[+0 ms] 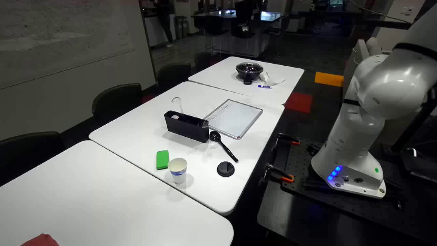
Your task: Remove the spoon and ladle from the rack, put them on the table, and then move the rack to the right
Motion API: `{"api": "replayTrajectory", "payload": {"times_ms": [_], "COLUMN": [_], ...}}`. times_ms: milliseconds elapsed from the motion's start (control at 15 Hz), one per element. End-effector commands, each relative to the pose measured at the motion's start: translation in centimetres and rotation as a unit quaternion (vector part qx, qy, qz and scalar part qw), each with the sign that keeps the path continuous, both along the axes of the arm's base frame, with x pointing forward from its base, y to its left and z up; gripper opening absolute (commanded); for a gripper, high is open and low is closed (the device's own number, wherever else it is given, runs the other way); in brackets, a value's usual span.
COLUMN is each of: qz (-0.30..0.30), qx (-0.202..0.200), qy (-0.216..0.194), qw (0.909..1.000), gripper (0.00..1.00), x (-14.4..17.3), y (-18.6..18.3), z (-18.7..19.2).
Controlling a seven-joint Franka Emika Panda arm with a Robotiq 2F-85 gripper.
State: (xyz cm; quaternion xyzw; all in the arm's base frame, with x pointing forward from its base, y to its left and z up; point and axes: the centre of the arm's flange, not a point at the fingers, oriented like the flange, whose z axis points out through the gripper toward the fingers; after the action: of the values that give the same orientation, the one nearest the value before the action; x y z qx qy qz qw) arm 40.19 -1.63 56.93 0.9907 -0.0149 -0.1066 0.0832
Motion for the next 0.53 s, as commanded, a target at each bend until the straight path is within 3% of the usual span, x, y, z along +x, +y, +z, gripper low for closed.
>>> {"api": "replayTrajectory", "payload": {"times_ms": [0,467], "qz": [0.000,0.012], "qx": [0.000,0.004], "qy": [0.000,0.001], "qw": [1.0000,0.9999], "gripper": [1.00,1.00], "x": [0.00,0.91], "y": [0.00,-0.77], "z": [0.00,-0.77]}}
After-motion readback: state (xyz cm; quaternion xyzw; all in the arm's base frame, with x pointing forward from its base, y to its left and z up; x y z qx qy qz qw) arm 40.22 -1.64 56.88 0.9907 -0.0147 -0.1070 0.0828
